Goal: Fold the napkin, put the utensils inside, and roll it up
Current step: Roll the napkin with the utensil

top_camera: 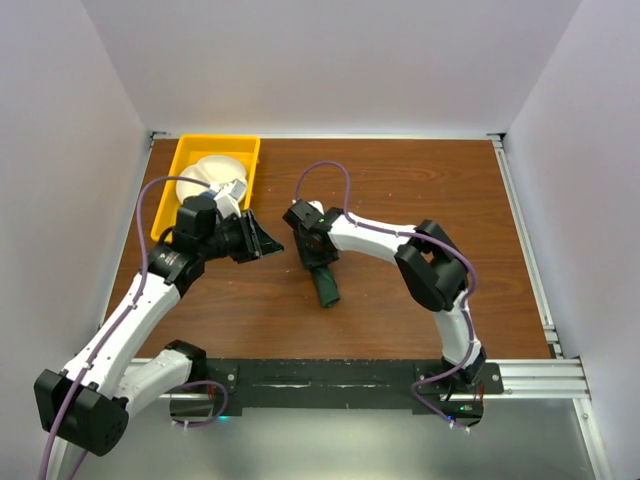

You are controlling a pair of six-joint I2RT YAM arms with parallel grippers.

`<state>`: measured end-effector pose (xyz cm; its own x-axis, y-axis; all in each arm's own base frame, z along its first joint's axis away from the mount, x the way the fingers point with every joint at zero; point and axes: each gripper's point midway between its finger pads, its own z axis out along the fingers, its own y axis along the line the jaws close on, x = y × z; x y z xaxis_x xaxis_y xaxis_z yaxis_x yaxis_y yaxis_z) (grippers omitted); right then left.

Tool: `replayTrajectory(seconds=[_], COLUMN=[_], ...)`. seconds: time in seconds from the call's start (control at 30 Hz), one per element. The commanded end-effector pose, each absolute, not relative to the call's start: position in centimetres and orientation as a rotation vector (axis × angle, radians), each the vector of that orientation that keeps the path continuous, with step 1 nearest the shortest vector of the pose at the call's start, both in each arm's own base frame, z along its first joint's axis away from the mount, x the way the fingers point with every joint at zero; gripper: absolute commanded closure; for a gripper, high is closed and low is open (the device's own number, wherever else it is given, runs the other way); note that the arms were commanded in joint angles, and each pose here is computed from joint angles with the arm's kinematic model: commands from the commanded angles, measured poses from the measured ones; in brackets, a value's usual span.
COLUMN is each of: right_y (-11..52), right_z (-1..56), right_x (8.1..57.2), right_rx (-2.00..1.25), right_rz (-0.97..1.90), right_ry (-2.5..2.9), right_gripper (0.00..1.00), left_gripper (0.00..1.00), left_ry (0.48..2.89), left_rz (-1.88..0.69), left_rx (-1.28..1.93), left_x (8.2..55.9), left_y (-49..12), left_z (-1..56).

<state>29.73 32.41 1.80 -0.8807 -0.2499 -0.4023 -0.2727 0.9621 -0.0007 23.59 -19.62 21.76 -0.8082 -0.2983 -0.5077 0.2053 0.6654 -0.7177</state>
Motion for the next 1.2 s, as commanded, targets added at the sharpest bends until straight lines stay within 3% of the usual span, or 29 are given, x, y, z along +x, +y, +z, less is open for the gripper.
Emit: replayTrajectory(seconds=[0.0,0.47,0.73,0.9,0.93,0.97,1.17], right_y=[35.8,40.7,41.5,41.4,41.4,41.4,41.7], right_z=[-0.3,-0.3,-1.0,0.1,0.3,0.4,2.6], right_x=[32.4,44.7,47.8,48.2,48.2,48.1,48.3], right_rx=[-0.278,0.191,0.349,0.345,0.334,0.331,0.278], right_rz=[0.139,0.438,0.459,0.453,0.448,0.45,0.47], right_ry=[2.705,2.632,2.581,2.557,2.556,2.558,2.536], right_gripper=[0.51,0.54,0.52,0.35,0.26,0.05,0.02], left_gripper=[0.7,0.7,0.7,0.7,0.7,0.7,0.71], left_ry=[2.253,2.257,2.255,2.254,2.254,2.251,2.228], left_rz=[-1.11,-1.092,-1.067,-1.052,-1.048,-1.048,-1.042], left_rx=[-0.077,-0.078,-0.061,-0.057,-0.055,-0.052,-0.046], left_x=[23.0,22.6,22.9,23.2,23.3,23.4,23.9], left_y=[-19.5,-18.8,-18.7,-18.6,-18.6,-18.7,-18.7], left_z=[22.4,22.5,23.1,23.3,23.3,23.4,24.5])
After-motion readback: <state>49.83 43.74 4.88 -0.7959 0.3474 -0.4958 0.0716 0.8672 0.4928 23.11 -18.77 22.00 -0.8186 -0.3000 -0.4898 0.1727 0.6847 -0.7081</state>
